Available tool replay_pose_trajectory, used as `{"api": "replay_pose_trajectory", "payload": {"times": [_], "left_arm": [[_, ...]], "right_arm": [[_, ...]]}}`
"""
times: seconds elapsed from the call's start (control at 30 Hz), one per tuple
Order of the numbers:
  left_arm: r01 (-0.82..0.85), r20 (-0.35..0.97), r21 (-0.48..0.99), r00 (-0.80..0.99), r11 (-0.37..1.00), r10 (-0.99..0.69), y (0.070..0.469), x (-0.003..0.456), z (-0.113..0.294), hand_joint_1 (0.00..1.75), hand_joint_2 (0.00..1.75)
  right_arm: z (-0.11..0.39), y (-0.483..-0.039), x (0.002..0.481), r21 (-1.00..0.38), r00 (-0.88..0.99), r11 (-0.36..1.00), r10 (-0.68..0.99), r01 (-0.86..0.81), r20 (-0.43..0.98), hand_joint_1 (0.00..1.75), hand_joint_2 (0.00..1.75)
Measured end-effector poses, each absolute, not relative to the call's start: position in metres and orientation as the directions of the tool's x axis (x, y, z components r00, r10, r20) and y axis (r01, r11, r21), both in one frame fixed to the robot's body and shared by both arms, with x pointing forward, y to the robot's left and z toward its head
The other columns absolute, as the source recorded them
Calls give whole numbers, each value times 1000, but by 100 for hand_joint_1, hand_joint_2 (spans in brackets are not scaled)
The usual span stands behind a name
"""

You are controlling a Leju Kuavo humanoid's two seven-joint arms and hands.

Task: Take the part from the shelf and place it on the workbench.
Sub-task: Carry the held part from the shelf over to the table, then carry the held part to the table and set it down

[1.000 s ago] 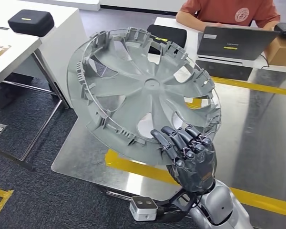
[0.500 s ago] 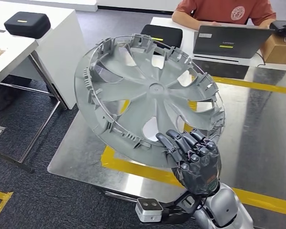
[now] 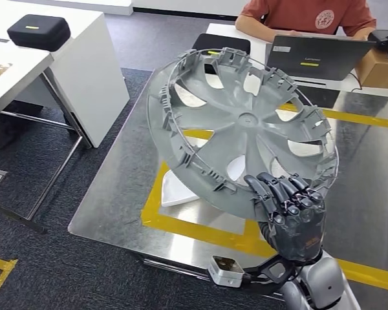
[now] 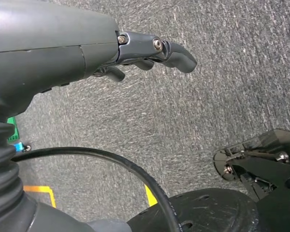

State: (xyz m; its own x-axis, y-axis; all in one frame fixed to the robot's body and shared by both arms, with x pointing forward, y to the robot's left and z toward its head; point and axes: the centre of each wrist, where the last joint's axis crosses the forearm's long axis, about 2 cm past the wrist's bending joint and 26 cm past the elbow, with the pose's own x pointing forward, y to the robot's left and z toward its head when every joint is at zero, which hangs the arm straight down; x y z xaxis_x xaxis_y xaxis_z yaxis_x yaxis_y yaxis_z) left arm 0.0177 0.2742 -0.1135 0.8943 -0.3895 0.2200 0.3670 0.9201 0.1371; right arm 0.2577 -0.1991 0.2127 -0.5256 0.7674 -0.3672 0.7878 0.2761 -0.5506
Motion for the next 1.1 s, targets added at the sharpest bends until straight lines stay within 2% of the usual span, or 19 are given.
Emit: {"api": "replay_pose_trajectory", "payload": {"times": [0.7,1.1], "left_arm": [[322,167,128,925,938,-340,274,16,-114,0,175],[253,149,109,952,961,-267,272,14,-114,0,175]], "right_arm": [[197,-278,243,-591,-307,34,877,806,-369,175,175],[182,-328,231,-638,-144,-124,926,760,-350,175,175]]}}
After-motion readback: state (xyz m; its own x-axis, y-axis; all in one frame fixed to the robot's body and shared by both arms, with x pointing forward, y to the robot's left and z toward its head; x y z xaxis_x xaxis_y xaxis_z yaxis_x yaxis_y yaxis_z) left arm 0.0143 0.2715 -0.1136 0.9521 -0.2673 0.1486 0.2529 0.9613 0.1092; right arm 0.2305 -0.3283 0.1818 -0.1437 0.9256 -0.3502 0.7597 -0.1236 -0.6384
